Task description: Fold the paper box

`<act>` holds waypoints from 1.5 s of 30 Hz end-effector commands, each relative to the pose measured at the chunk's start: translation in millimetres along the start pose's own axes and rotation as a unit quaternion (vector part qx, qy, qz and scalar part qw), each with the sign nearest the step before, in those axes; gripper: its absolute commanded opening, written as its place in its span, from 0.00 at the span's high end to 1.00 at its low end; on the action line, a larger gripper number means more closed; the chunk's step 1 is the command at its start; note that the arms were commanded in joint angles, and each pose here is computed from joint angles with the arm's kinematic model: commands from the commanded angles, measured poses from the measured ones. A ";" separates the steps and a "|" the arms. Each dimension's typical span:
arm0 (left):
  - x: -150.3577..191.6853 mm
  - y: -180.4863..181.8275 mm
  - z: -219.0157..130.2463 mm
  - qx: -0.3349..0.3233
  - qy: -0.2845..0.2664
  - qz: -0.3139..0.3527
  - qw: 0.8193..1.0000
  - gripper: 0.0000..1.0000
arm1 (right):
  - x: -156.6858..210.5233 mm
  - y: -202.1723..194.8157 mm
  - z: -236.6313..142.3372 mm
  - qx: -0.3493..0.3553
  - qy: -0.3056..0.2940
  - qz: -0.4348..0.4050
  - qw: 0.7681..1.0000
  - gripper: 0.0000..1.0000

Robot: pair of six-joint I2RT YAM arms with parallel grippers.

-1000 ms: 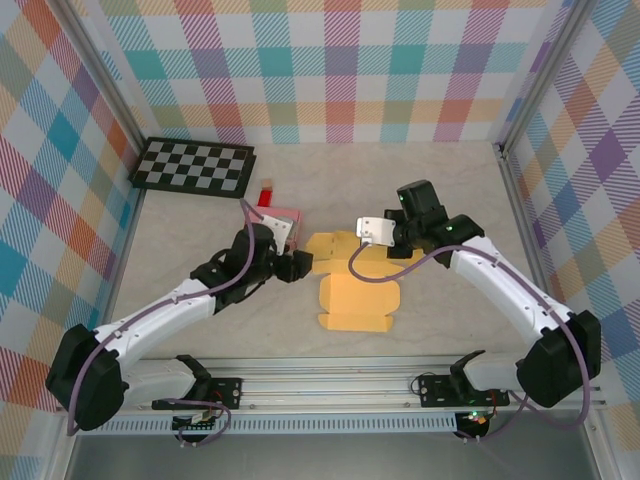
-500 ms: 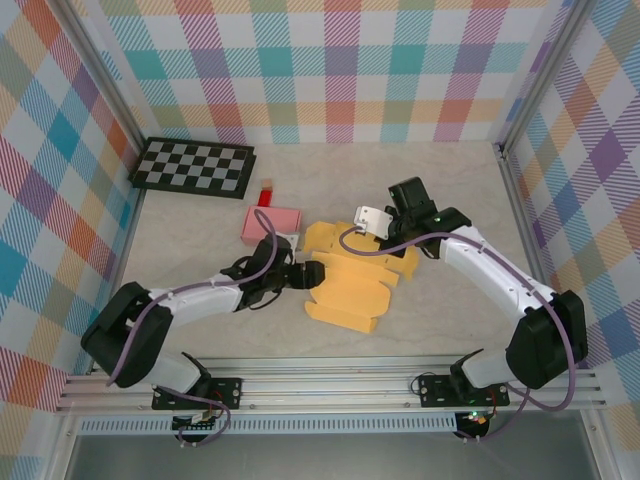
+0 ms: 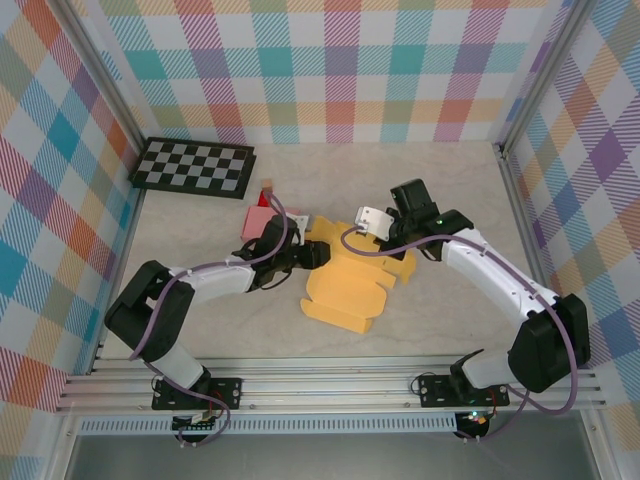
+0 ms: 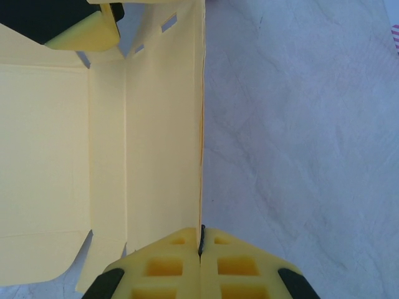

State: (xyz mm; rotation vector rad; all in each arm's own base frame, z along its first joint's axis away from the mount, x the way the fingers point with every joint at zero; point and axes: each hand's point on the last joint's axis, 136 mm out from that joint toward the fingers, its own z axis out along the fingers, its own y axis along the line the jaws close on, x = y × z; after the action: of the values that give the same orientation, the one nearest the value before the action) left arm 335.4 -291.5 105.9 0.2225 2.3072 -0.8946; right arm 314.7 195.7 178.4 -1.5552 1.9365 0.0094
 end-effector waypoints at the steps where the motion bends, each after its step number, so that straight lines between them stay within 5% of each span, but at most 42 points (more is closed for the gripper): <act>1: 0.1 -19.8 5.0 0.042 0.001 -0.020 0.999 0.59 | -8.6 -2.8 -5.6 0.005 -0.022 0.017 1.000 1.00; 10: 33.2 -34.5 25.6 0.053 0.030 -0.067 0.996 0.56 | -9.7 -0.9 0.5 -0.001 -0.027 0.043 0.999 1.00; 21: 66.2 -8.0 47.7 0.016 0.047 -0.091 0.995 0.46 | 14.7 18.8 21.6 -0.010 -0.012 0.028 0.999 1.00; 28: 27.5 -18.7 -26.2 -0.016 0.006 0.049 0.999 0.42 | 26.3 9.1 18.5 0.040 -0.016 -0.035 0.998 1.00; 36: 3.3 5.8 -121.7 -0.080 -0.066 0.135 0.985 0.38 | 1.2 16.0 7.6 0.067 -0.099 -0.179 0.977 1.00; 45: 12.0 43.8 -117.6 -0.146 -0.069 0.106 0.981 0.41 | -7.1 30.3 -2.4 0.127 -0.112 -0.354 0.920 1.00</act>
State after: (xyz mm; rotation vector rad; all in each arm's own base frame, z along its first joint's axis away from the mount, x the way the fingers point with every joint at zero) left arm 279.9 -191.1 156.3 0.2728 2.1703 -0.5101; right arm 288.9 203.6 166.8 -1.8173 1.2724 -0.2393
